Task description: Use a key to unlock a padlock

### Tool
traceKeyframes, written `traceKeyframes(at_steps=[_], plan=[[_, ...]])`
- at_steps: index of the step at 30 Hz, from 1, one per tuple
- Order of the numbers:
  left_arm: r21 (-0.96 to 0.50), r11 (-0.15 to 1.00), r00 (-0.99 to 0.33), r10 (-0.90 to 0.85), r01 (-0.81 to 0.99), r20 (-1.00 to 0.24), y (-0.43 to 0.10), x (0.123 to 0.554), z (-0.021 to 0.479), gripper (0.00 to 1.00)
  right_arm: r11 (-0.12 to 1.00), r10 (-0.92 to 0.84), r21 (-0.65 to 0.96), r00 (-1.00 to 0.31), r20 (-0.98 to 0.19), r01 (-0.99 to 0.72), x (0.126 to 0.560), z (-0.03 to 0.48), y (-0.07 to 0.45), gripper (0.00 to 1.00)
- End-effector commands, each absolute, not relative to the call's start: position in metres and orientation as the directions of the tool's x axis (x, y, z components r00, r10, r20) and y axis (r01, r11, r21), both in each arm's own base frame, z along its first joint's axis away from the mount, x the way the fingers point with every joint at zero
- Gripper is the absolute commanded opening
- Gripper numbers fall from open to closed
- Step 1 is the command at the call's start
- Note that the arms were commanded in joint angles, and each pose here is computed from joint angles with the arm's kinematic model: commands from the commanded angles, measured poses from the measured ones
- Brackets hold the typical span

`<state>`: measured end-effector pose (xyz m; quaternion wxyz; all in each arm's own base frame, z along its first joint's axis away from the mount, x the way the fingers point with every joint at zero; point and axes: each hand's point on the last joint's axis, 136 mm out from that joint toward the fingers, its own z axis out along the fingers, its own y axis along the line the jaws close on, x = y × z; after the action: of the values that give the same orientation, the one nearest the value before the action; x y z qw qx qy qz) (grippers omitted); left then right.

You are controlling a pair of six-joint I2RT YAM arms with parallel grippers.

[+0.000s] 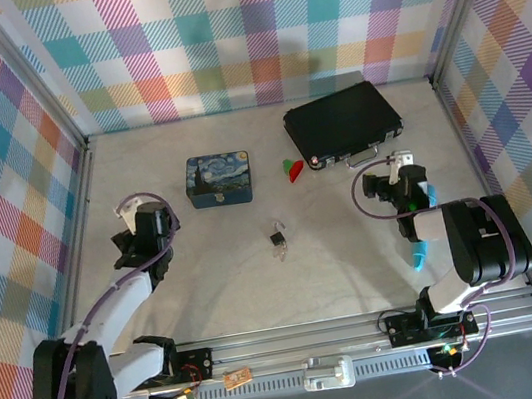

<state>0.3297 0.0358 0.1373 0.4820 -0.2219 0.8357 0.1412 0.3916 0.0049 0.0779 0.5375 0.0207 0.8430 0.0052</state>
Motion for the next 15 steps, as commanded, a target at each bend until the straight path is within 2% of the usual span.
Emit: traceKeyframes(at_steps=[1,5,10,13,15], plan=[[0.054,0.832,-0.365,-0.183,-0.552,-0.913,0.055,0.344,0.141,1.00,0.998,0.053,0.057,-0.363,-0.930,0.001,0.397,0.092,0.010,0.99],[0.100,0.884,-0.403,-0.106,-0.457,-0.909,0.043,0.360,0.122,1.00,0.998,0.052,0.056,-0.364,-0.930,0.000,0.397,0.092,0.010,0.99],[0.005,0.946,-0.281,-0.091,-0.324,-0.955,0.023,0.376,0.120,1.00,0.998,0.052,0.056,-0.364,-0.930,-0.001,0.398,0.092,0.011,0.99],[-0.039,0.973,-0.305,-0.109,-0.227,-0.946,0.012,0.385,0.097,1.00,0.998,0.053,0.057,-0.364,-0.930,0.000,0.398,0.092,0.010,0.99],[-0.048,0.978,-0.269,-0.103,-0.202,-0.958,0.012,0.388,0.091,1.00,0.998,0.052,0.057,-0.365,-0.930,-0.001,0.397,0.091,0.011,0.99]])
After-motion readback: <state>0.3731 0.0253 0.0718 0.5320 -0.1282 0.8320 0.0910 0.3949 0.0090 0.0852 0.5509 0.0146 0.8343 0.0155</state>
